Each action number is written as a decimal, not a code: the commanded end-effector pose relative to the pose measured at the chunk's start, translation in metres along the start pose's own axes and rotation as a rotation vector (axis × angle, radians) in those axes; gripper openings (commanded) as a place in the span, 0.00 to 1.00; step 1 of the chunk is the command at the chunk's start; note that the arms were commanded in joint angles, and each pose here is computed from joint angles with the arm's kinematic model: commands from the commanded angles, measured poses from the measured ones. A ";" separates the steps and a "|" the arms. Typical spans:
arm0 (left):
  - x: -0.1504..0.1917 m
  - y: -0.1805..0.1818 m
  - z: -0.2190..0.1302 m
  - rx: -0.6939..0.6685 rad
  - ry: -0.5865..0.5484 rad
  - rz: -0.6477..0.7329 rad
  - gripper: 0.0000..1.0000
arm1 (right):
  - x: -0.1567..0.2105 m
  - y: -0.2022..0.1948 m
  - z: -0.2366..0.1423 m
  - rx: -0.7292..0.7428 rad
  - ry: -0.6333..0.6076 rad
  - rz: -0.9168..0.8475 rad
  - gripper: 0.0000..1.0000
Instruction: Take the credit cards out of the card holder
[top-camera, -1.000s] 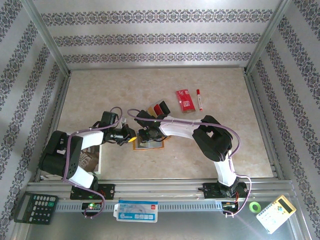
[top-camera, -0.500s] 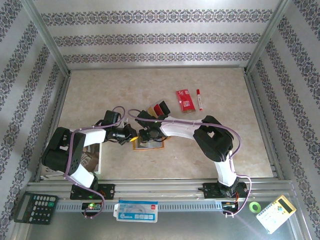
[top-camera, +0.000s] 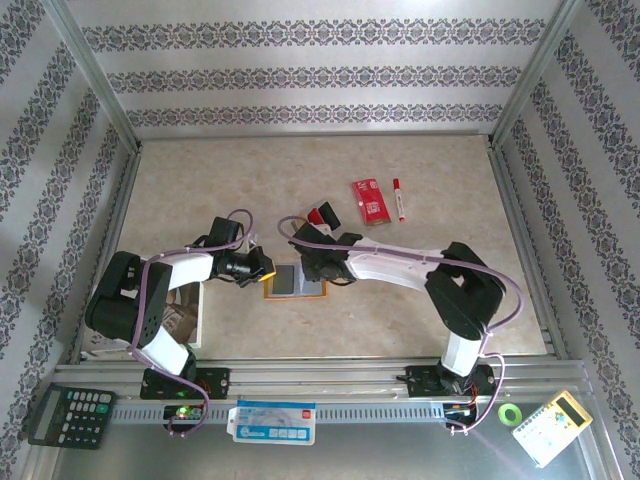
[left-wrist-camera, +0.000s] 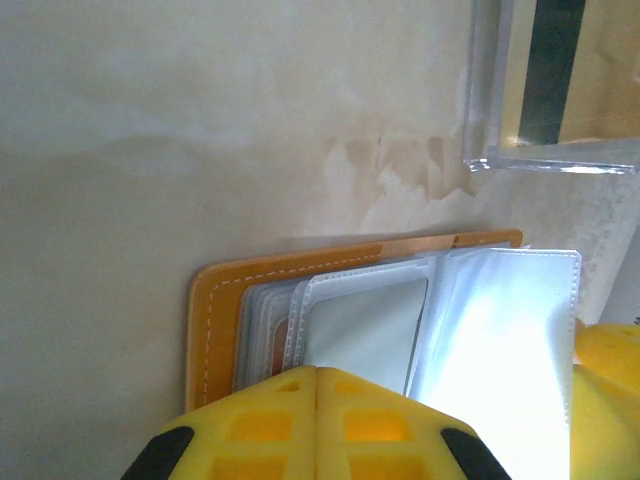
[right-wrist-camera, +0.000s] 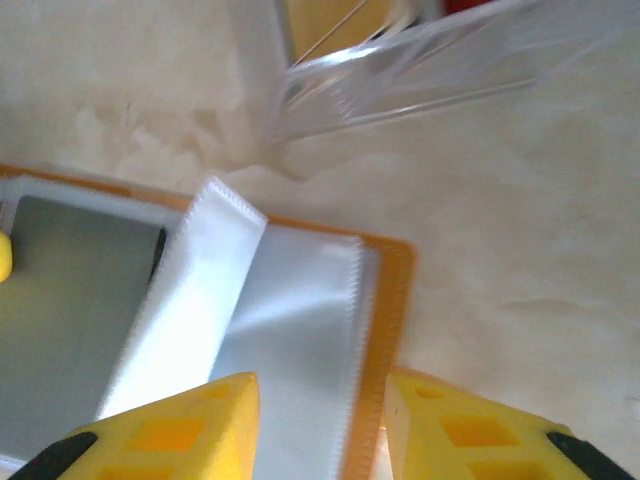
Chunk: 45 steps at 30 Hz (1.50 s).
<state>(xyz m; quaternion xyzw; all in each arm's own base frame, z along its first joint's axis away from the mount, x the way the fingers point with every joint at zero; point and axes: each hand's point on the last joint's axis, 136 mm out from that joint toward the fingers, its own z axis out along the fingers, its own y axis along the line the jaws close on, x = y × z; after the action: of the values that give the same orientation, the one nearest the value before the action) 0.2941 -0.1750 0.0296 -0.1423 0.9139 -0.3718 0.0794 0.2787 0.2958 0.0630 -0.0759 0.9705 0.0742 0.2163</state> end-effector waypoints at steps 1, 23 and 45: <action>0.001 -0.006 -0.007 -0.020 0.004 0.027 0.08 | -0.017 -0.018 -0.019 0.052 -0.106 0.067 0.39; 0.004 -0.015 -0.020 -0.007 -0.055 0.011 0.20 | -0.015 0.063 0.000 -0.427 -0.003 0.251 0.20; 0.008 0.001 -0.002 -0.070 -0.033 -0.022 0.16 | 0.013 0.053 0.046 -0.410 0.135 0.348 0.15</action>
<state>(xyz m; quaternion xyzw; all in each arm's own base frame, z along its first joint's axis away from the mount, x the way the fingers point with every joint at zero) 0.2890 -0.1760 0.0365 -0.1558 0.9192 -0.3504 0.0896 0.2799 0.3547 0.0309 0.0410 0.9446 0.2989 0.1294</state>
